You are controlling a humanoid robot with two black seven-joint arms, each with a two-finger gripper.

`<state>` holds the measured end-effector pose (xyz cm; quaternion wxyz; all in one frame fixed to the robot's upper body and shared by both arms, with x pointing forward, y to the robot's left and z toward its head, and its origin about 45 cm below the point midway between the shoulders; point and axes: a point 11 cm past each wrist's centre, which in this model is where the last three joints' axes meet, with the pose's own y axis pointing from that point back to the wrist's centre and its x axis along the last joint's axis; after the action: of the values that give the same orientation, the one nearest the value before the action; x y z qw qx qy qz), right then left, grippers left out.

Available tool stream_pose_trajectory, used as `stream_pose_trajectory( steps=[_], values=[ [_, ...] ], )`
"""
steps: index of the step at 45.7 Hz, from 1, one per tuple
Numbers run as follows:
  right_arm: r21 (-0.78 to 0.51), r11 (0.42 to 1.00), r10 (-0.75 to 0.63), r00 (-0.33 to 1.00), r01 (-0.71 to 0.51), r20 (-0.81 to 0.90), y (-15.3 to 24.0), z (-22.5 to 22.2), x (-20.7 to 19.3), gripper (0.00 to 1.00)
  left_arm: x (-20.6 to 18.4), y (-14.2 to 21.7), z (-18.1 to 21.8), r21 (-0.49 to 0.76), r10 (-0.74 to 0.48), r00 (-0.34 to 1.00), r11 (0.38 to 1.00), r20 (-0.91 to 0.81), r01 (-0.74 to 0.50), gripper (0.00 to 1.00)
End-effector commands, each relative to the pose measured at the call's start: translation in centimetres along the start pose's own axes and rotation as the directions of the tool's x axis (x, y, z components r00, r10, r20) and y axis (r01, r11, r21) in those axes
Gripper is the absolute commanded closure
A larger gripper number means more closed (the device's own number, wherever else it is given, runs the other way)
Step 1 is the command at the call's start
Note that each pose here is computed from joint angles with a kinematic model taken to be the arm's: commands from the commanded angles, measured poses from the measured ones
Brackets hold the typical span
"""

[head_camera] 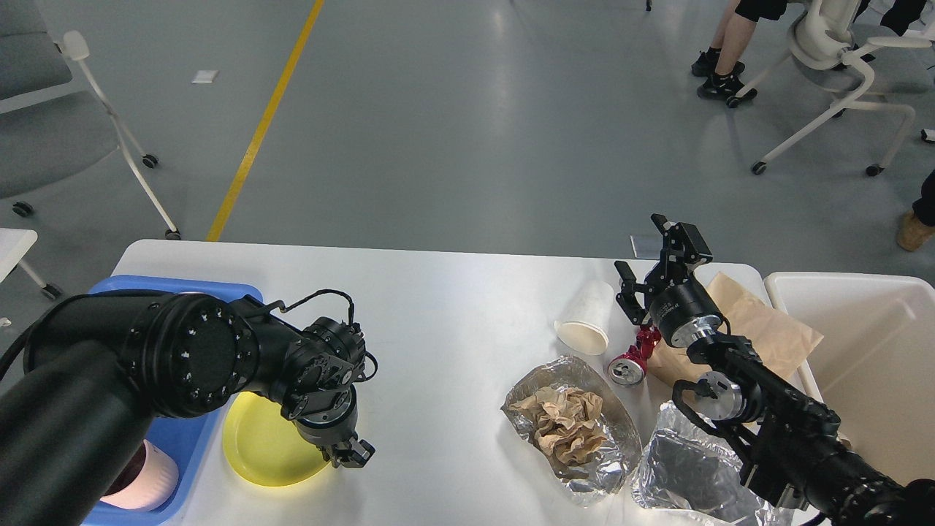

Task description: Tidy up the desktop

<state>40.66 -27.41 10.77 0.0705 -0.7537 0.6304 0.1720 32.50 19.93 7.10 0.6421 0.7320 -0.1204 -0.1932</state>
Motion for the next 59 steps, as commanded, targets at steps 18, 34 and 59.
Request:
stream_pose_trajectory(
  steps=[18, 34, 59],
  values=[
    [0.0, 1.0, 0.001, 1.0, -0.001, 0.0, 0.0, 0.0, 0.0, 0.0, 0.3, 0.5, 0.0, -0.008, -0.003, 1.0, 1.0, -0.006, 0.003, 1.0],
    [0.0, 1.0, 0.001, 1.0, -0.001, 0.0, 0.0, 0.0, 0.0, 0.0, 2.8, 3.1, 2.5, -0.102, 0.067, 0.997, 0.992, -0.023, -0.069, 1.0],
    [0.0, 1.0, 0.001, 1.0, -0.001, 0.0, 0.0, 0.0, 0.0, 0.0, 2.9, 8.9, 1.3, -0.109, -0.11, 0.992, 0.989, -0.065, 0.103, 1.0]
  ],
)
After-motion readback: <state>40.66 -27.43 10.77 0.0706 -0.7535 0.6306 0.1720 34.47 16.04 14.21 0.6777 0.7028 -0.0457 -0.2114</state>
